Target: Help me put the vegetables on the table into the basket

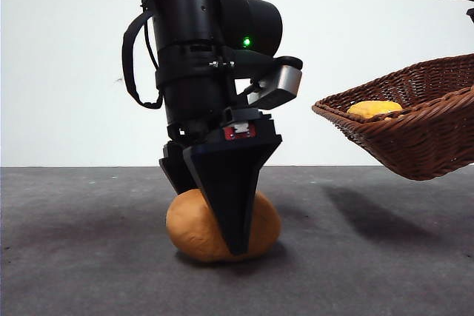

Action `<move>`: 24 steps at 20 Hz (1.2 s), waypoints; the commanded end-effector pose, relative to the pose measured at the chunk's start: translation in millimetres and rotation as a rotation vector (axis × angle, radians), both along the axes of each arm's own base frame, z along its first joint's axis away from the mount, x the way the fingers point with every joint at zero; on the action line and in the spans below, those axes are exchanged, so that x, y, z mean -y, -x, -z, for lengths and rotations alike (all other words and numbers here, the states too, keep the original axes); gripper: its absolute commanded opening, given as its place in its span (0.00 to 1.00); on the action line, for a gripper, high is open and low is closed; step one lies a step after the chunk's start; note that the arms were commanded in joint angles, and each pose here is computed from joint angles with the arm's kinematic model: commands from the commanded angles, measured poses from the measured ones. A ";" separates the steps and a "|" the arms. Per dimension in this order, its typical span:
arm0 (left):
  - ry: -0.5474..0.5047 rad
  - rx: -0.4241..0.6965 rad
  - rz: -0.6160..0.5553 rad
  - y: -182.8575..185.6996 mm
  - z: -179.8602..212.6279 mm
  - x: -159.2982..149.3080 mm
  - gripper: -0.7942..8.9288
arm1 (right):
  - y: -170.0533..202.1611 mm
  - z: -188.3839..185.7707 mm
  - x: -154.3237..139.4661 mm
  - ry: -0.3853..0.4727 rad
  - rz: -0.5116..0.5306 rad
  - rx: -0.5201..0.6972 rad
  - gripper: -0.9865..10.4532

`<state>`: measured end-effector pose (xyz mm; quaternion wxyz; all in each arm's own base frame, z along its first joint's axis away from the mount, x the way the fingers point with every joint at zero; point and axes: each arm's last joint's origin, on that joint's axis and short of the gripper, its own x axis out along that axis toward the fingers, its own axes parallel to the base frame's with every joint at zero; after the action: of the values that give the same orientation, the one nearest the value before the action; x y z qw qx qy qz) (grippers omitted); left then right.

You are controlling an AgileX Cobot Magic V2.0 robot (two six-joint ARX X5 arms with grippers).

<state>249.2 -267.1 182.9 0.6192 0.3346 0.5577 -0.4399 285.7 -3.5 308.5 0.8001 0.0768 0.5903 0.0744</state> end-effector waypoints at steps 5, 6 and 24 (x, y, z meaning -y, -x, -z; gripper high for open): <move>-0.035 -0.052 -0.050 4.1 -1.2 -3.5 0.07 | -0.3 1.3 -0.5 -0.011 -0.011 0.005 0.07; -0.051 -0.072 -0.051 5.6 -5.9 -4.0 0.07 | -0.4 1.2 -0.5 -0.011 -0.011 0.007 0.07; 0.691 0.077 0.070 47.4 -168.7 30.9 0.07 | 2.1 1.3 -11.0 -0.093 -0.060 -0.017 0.07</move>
<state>199.9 -295.2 356.6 0.7029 0.1457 0.3304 -0.6128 283.8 6.7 308.5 0.7892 0.0934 0.5954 0.1182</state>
